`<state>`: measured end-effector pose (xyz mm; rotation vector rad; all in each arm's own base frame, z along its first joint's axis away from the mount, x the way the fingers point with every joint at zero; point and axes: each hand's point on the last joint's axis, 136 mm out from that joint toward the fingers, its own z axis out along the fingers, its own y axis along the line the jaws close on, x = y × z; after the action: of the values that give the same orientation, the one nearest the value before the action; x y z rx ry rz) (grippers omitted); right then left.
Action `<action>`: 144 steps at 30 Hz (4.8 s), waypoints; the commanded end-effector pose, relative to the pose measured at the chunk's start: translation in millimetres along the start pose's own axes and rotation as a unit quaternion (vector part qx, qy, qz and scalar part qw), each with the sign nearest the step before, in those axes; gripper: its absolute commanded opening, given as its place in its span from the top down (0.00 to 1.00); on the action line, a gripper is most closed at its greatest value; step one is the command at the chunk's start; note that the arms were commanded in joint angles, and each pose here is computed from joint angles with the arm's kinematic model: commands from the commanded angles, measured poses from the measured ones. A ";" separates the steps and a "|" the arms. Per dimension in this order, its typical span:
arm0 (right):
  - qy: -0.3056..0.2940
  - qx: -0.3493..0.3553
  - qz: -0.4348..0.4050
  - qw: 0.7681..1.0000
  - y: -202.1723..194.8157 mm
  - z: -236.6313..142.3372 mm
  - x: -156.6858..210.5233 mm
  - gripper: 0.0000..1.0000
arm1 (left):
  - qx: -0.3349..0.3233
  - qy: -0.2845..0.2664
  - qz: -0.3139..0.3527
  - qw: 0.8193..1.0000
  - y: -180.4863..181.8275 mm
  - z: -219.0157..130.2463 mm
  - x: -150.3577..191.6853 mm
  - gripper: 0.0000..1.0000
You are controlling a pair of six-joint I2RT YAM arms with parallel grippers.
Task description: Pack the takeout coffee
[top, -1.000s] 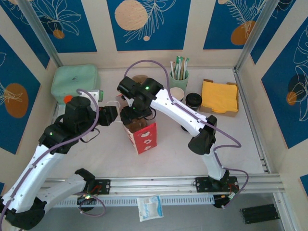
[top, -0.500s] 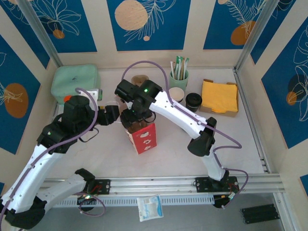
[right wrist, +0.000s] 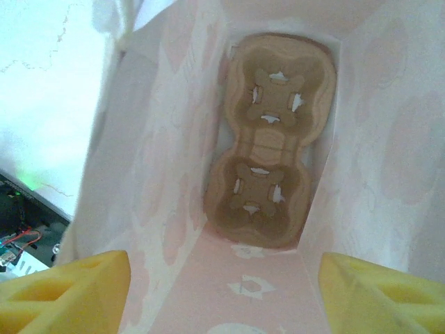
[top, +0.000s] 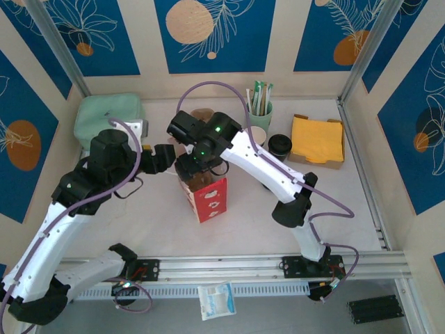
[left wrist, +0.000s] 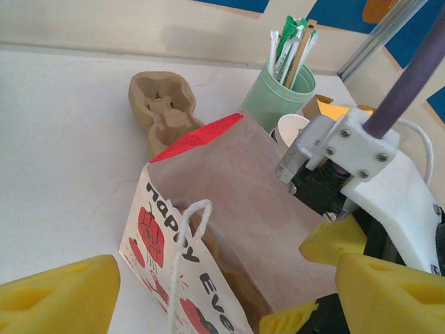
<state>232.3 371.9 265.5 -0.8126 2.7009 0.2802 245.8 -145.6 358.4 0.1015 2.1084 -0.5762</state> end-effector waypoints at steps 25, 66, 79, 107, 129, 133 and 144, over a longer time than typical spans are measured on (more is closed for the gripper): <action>-0.116 -0.070 -0.011 0.991 -0.5 -96.8 -11.6 0.28 | 0.036 -0.030 0.000 0.999 -24.6 -25.7 -40.4 0.00; -0.020 0.074 0.307 0.949 -288.4 -22.9 56.9 0.27 | 0.114 0.004 0.091 0.989 -123.1 12.5 -32.7 0.00; 0.103 0.110 0.301 0.942 -336.1 25.6 51.1 0.27 | 0.127 0.018 0.112 0.985 -130.0 19.6 -27.0 0.00; 0.162 0.123 0.296 0.933 -354.8 67.5 50.0 0.25 | 0.133 0.025 0.118 0.984 -132.1 23.5 -23.2 0.00; 0.179 0.115 0.301 0.930 -357.9 91.1 54.8 0.26 | 0.131 0.019 0.122 0.984 -131.5 22.9 -26.2 0.01; 0.181 0.112 0.304 0.929 -358.2 94.4 56.0 0.25 | 0.132 0.018 0.122 0.984 -131.5 22.3 -27.1 0.01; 0.186 0.109 0.307 0.927 -357.5 103.0 59.0 0.24 | 0.133 0.018 0.121 0.984 -131.2 23.1 -27.2 0.01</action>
<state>412.8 73.8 134.2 0.0704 3.1561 -0.0869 242.9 -266.7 403.8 0.5033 2.0427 -0.6845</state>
